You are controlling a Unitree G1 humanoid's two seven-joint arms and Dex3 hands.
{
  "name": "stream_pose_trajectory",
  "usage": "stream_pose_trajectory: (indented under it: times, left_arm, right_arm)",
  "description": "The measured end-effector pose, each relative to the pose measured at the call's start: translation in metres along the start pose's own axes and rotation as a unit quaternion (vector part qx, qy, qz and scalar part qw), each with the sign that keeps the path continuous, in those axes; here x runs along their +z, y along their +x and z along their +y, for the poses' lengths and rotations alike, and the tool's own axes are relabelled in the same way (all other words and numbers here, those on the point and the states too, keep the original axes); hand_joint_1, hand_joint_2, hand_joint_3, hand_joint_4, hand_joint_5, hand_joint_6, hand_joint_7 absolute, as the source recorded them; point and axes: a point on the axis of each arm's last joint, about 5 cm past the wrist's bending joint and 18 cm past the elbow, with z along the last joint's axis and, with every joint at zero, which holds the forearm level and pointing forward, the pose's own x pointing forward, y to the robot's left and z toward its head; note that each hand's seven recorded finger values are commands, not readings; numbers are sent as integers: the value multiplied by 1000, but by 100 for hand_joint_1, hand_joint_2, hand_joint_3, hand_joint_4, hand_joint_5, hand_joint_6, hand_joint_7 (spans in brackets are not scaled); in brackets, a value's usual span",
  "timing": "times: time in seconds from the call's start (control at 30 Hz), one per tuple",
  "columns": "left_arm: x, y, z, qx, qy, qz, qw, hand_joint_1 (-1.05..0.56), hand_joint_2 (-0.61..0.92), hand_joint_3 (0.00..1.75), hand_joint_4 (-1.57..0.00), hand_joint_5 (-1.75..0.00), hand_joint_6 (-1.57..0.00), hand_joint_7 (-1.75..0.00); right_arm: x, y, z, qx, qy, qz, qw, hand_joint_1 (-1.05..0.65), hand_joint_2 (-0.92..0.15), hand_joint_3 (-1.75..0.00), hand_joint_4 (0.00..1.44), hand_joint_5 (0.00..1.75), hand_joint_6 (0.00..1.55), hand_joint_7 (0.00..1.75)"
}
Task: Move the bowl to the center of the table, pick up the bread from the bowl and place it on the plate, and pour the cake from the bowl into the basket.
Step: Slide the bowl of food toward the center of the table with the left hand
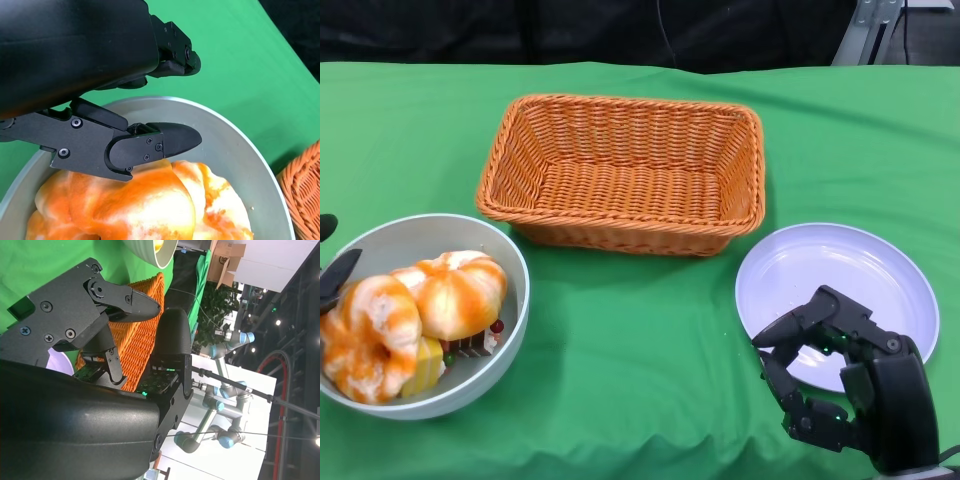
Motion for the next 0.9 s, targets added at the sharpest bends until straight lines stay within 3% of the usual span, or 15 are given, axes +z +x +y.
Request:
stream_pose_trajectory:
  times: [0.2, 0.43, 0.9]
  left_arm:
    - [2, -1, 2, -9, -71, 18, 997, -50, 92, 53, -13, 0, -15, 0]
    - [6, -2, 2, -46, -103, 18, 994, -50, 92, 58, -3, 0, -2, 0]
    - [10, -2, -2, -75, -143, 28, 986, -51, 92, 58, -4, -2, -1, 0]
  right_arm:
    - [0, 0, 0, 0, 0, 0, 1000, -24, -49, -92, 74, 156, 68, 127]
    - [0, 0, -1, 1, -1, 0, 1000, -23, -49, -91, 75, 156, 68, 128]
    - [0, 0, -1, 1, 0, 0, 1000, -24, -52, -87, 76, 154, 69, 126]
